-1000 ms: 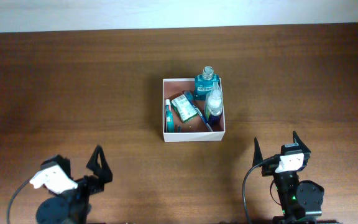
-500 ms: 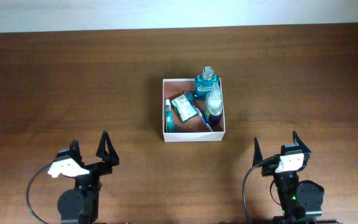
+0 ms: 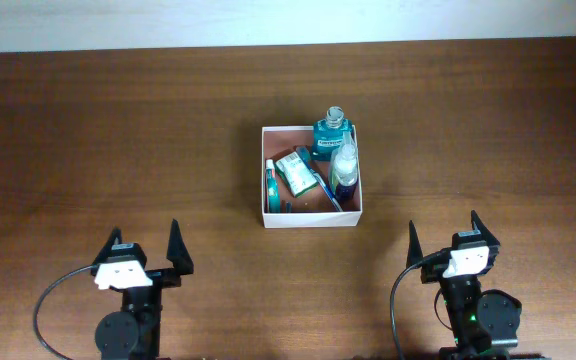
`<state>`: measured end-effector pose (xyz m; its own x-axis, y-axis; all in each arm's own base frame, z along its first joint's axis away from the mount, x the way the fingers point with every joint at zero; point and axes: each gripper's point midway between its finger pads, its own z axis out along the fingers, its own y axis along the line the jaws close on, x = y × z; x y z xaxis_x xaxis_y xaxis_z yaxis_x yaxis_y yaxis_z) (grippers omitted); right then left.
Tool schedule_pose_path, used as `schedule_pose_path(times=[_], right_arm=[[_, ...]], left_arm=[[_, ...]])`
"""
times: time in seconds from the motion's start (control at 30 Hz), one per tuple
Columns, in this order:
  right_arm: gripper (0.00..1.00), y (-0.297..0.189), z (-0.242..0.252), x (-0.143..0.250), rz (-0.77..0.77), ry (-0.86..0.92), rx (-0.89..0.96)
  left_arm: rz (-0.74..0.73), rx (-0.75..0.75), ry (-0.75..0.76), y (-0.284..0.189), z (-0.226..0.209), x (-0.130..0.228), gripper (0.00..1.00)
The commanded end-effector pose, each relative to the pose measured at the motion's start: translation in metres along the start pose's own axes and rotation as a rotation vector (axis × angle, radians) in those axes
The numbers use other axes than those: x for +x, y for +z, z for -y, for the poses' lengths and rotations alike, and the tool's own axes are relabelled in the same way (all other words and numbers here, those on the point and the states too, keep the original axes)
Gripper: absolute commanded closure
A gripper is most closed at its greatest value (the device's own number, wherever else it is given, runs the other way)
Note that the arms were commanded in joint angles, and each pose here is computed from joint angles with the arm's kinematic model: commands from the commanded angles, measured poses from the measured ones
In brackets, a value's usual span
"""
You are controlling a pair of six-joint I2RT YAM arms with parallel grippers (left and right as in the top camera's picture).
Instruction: Pack container
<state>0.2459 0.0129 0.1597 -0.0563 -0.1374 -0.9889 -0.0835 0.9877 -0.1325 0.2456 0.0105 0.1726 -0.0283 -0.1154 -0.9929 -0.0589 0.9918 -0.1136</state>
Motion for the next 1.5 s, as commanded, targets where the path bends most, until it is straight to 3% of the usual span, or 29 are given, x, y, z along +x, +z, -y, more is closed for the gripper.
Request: schedule_pose_path(times=[0.0, 0.23, 1.47], right_arm=[[0.01, -0.0001, -0.0004, 0.0018, -0.002, -0.003, -0.004], [0.02, -0.0001, -0.0004, 0.0017, -0.001, -0.003, -0.004], [0.01, -0.0001, -0.0004, 0.0017, -0.001, -0.003, -0.004]], left_arm=[[-0.035, -0.011, 0.158, 0.0007, -0.0035, 0.0139, 0.01], [-0.039, -0.009, 0.292, 0.0007, -0.0036, 0.0147, 0.0], [-0.039, -0.008, 0.291, 0.0007, -0.0034, 0.0146, 0.01]])
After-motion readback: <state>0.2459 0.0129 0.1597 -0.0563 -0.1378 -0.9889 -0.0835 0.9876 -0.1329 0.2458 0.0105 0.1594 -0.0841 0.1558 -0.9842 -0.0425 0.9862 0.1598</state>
